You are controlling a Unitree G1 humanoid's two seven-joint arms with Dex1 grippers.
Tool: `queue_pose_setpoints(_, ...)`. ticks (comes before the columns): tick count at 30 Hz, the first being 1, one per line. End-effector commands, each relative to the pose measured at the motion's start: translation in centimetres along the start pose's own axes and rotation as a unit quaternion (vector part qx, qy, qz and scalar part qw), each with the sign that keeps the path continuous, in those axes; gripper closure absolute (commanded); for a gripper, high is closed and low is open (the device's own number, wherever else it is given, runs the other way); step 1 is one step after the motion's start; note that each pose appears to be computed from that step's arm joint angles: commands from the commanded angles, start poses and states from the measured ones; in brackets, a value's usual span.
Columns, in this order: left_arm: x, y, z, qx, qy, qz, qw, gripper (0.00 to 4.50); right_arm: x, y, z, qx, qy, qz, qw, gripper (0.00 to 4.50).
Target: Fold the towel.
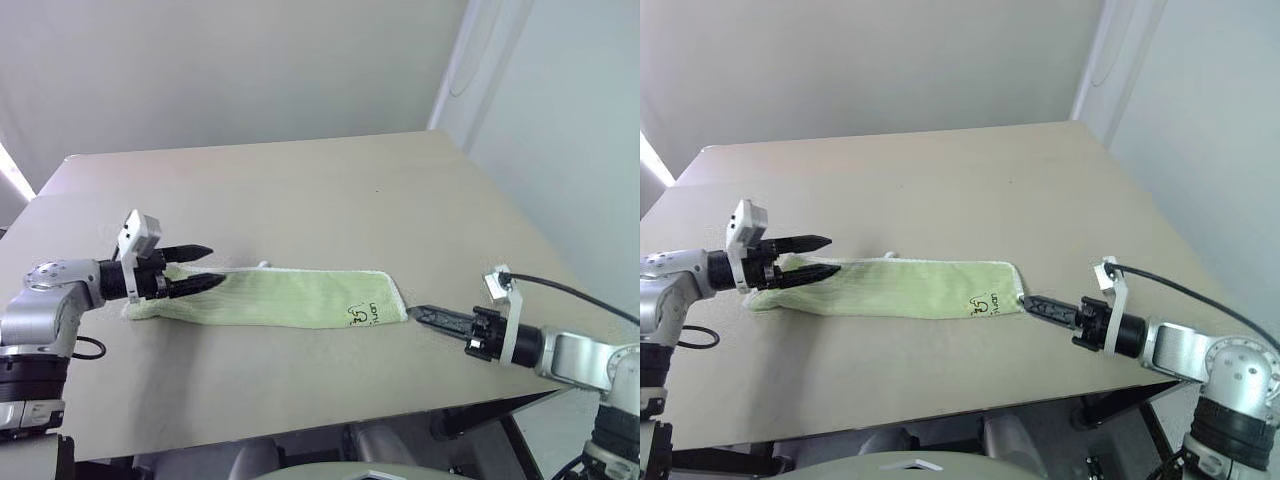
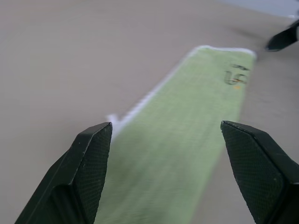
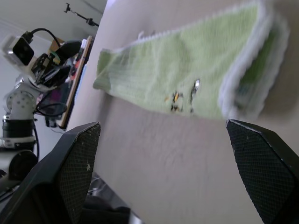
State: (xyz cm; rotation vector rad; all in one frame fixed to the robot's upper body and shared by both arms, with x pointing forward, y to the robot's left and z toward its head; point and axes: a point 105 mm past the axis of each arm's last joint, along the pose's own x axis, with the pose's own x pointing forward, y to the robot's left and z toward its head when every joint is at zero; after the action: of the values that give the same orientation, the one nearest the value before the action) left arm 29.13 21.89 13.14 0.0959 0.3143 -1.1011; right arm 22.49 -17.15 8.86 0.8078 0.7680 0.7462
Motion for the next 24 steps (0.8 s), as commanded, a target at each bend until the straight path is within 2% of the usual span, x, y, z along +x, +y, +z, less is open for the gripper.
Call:
queue_pose_setpoints(1, 0.4, -1.3, 1.1, 0.026, 0.011, -0.05, 0.998, 0.58, 1.4, 0.2, -0.2, 0.022, -0.012, 0.01, 1.0, 0.02)
queue_pose_setpoints(7, 0.1, -1.3, 1.5, 0.037, 0.03, -0.07, 0.996, 0.58, 3.5, 0.1, 0.6, 0.068, -0.047, 0.006, 0.997, 0.02)
queue_pose_setpoints(13, 0.5, -1.3, 1.0, 0.032, 0.029, -0.063, 0.997, 0.58, 4.2, -2.1, 1.4, 0.103, -0.083, -0.073, 0.989, 0.02)
queue_pose_setpoints(17, 0.5, -1.3, 0.3, 0.032, 0.038, -0.058, 0.997, 0.58, 4.0, -2.3, 2.0, 0.103, -0.1, -0.093, 0.985, 0.02)
queue_pose_setpoints(24, 0.2, -0.9, 0.1, 0.031, 0.039, -0.045, 0.998, 0.58, 2.3, -2.1, 0.7, 0.123, -0.093, -0.1, 0.983, 0.02)
